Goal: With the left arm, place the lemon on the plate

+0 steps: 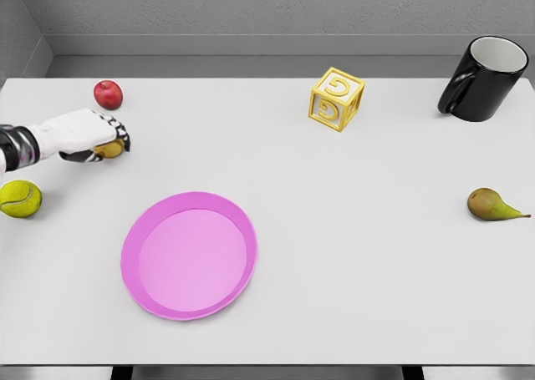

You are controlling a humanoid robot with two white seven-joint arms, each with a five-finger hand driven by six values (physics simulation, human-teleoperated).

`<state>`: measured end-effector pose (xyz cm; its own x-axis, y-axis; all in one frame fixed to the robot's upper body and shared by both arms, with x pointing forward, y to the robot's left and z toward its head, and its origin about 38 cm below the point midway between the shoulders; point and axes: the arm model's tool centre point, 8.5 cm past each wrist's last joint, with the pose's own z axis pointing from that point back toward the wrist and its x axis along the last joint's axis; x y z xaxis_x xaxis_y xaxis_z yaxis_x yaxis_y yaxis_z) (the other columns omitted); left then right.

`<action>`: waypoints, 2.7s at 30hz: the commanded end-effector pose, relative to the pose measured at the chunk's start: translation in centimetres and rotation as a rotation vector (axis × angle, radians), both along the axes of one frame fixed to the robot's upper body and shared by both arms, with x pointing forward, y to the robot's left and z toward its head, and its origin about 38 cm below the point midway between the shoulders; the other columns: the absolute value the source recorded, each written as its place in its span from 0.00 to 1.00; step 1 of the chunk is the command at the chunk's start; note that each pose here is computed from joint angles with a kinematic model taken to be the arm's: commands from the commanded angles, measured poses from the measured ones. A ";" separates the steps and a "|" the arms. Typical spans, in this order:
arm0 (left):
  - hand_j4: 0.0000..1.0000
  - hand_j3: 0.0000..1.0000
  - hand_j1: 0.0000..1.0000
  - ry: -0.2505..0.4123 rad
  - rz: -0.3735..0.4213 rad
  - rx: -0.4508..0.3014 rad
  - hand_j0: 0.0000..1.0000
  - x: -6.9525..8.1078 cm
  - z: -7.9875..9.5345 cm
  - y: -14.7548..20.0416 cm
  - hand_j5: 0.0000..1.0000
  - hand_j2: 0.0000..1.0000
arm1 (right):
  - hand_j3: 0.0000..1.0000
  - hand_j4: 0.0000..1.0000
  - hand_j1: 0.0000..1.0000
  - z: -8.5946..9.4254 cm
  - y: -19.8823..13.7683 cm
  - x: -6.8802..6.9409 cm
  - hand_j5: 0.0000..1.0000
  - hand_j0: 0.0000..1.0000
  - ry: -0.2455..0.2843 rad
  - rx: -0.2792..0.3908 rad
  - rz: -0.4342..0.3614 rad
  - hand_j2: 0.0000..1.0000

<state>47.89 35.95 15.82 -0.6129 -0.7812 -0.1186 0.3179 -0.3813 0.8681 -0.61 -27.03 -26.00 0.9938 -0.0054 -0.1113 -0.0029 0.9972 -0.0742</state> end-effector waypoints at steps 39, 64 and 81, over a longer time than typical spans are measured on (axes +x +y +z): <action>0.55 0.55 0.55 -0.101 -0.170 -0.047 0.55 -3.3 4.5 -3.3 0.55 0.55 | 1.00 1.00 1.00 0.0 0.0 0.0 1.00 1.00 -0.001 0.000 0.000 1.00; 0.55 0.55 0.55 -0.112 -0.222 -0.073 0.55 -4.4 5.2 -4.6 0.55 0.55 | 1.00 1.00 1.00 0.0 0.0 0.0 1.00 1.00 0.000 0.000 0.000 1.00; 0.55 0.55 0.55 -0.120 -0.261 -0.091 0.55 -5.7 5.6 -5.4 0.55 0.55 | 1.00 1.00 1.00 0.0 0.0 0.0 1.00 1.00 0.000 0.001 0.000 1.00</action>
